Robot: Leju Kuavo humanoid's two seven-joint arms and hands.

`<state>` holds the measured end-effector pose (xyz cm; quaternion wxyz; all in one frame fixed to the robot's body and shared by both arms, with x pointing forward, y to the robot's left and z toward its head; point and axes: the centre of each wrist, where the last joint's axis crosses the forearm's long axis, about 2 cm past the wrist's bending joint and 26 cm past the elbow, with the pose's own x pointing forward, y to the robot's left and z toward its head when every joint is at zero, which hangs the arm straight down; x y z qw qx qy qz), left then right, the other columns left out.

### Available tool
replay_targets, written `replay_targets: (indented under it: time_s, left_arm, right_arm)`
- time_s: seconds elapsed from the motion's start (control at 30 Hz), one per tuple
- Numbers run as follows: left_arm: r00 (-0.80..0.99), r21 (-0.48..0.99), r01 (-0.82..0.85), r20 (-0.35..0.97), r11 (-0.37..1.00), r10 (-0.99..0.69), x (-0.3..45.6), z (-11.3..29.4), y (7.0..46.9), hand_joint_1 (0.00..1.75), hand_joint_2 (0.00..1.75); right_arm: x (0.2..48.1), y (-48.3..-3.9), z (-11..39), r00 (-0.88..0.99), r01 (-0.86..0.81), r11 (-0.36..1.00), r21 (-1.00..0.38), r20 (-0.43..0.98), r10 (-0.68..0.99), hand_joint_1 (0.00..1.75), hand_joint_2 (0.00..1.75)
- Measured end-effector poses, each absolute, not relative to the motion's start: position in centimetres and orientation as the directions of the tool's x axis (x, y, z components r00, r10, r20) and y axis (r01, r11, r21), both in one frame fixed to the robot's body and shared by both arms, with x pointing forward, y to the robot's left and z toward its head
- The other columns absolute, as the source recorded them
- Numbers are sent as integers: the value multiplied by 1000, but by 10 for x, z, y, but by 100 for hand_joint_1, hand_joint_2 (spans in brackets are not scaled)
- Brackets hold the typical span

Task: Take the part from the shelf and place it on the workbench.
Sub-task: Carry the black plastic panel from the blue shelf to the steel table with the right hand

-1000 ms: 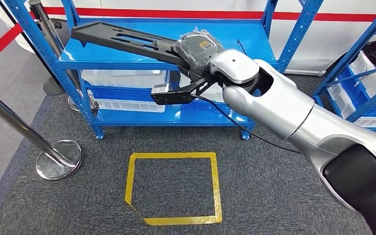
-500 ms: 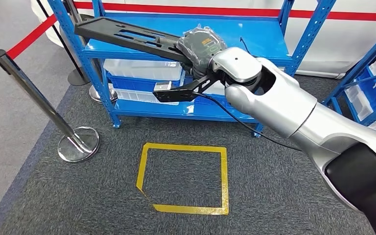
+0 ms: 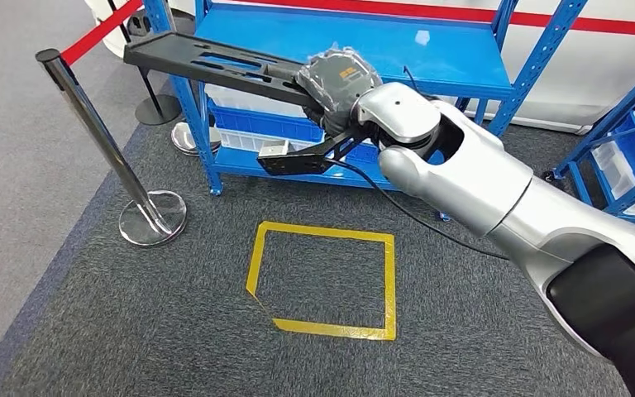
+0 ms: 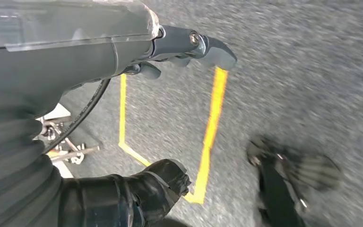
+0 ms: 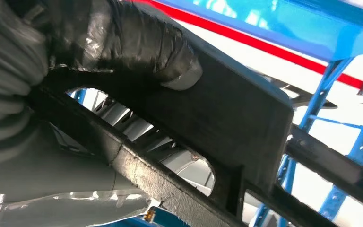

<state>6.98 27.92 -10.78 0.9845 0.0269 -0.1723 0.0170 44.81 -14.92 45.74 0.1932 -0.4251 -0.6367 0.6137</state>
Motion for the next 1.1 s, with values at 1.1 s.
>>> replay_targets:
  time_s: [1.1]
  left_arm:
    - [941, 55, -34, 337, 998, 14, 70, -108, 283, 0, 175]
  right_arm:
    - [447, -152, 460, -543, 335, -114, -935, -291, 788, 175, 175]
